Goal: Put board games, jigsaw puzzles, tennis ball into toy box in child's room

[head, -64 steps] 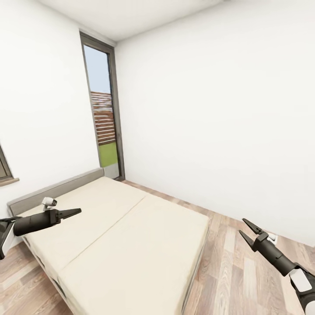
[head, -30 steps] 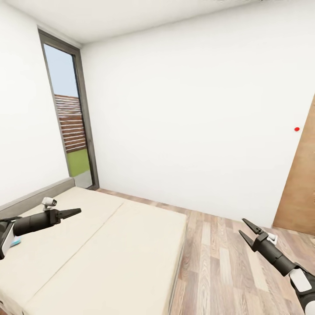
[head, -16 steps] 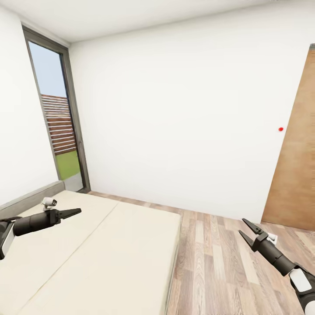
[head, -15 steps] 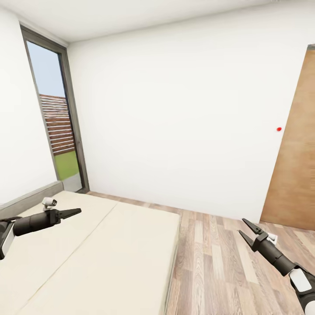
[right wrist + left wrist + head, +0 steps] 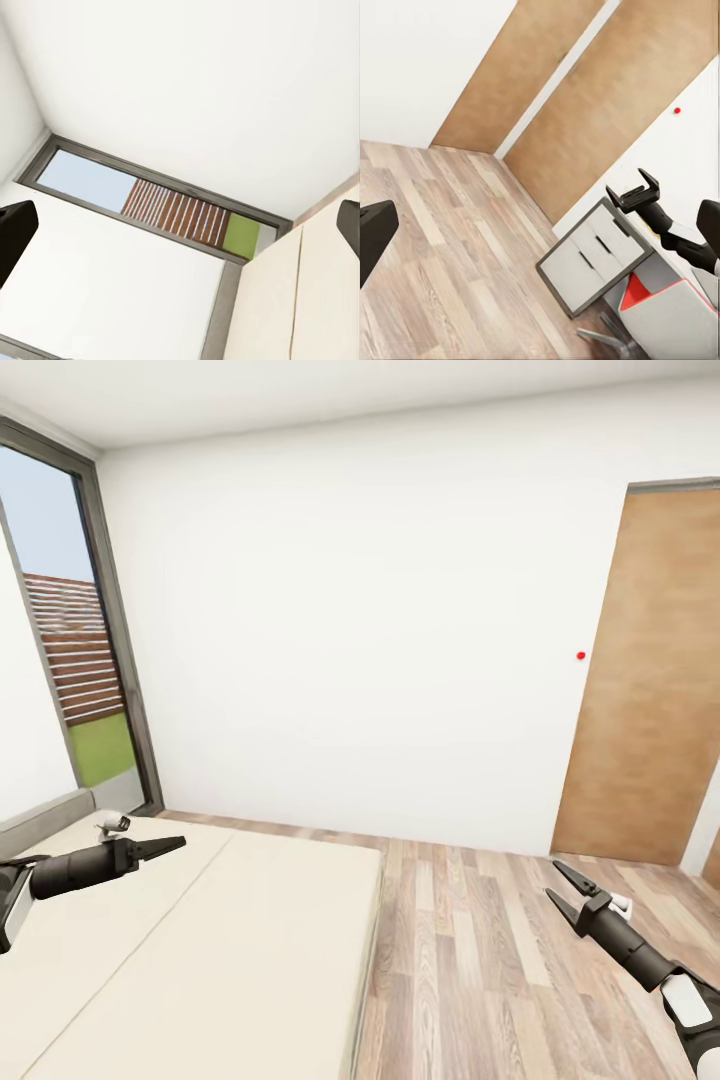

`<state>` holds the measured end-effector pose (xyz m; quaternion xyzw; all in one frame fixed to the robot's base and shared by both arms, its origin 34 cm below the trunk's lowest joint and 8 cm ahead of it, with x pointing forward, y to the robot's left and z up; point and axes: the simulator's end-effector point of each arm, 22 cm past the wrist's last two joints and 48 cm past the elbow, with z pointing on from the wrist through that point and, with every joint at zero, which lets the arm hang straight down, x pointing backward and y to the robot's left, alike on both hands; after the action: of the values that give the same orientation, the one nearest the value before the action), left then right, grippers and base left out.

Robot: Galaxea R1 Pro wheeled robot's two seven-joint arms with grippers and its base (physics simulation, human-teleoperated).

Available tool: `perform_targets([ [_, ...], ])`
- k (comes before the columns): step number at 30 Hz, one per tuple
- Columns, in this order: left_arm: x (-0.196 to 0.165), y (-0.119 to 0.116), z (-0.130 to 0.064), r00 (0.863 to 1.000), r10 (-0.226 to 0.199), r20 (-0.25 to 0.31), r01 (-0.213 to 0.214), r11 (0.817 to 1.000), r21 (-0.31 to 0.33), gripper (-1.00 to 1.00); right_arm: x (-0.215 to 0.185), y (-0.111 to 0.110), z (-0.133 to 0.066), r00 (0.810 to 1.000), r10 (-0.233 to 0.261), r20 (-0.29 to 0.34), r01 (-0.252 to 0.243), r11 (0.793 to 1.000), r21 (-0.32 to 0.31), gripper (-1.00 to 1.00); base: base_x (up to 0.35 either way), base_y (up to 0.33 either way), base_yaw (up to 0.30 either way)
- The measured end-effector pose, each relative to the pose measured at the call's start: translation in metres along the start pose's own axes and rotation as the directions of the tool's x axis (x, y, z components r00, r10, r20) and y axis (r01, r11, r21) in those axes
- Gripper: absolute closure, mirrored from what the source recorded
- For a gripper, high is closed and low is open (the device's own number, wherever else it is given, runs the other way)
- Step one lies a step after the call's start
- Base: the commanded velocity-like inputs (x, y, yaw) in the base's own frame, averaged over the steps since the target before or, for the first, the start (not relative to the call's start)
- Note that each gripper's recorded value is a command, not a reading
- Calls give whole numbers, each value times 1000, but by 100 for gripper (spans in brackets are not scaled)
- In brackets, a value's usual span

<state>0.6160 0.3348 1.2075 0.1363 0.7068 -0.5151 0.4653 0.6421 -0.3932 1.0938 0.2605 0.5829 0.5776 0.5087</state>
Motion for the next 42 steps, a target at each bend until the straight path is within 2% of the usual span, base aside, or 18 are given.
perform_targets([
  [29, -6, -9, -3, 1000, 17, 8, -17, 1000, 5, -100, -2, 8, 1, 1000, -8, 3, 8, 1000, -7, -100, -15, 41, -244],
  [42, -4, -6, -2, 1000, 12, 6, -12, 1000, 4, -100, -1, 5, 1, 1000, -6, 2, 6, 1000, -2, -100, -13, 6, -54],
])
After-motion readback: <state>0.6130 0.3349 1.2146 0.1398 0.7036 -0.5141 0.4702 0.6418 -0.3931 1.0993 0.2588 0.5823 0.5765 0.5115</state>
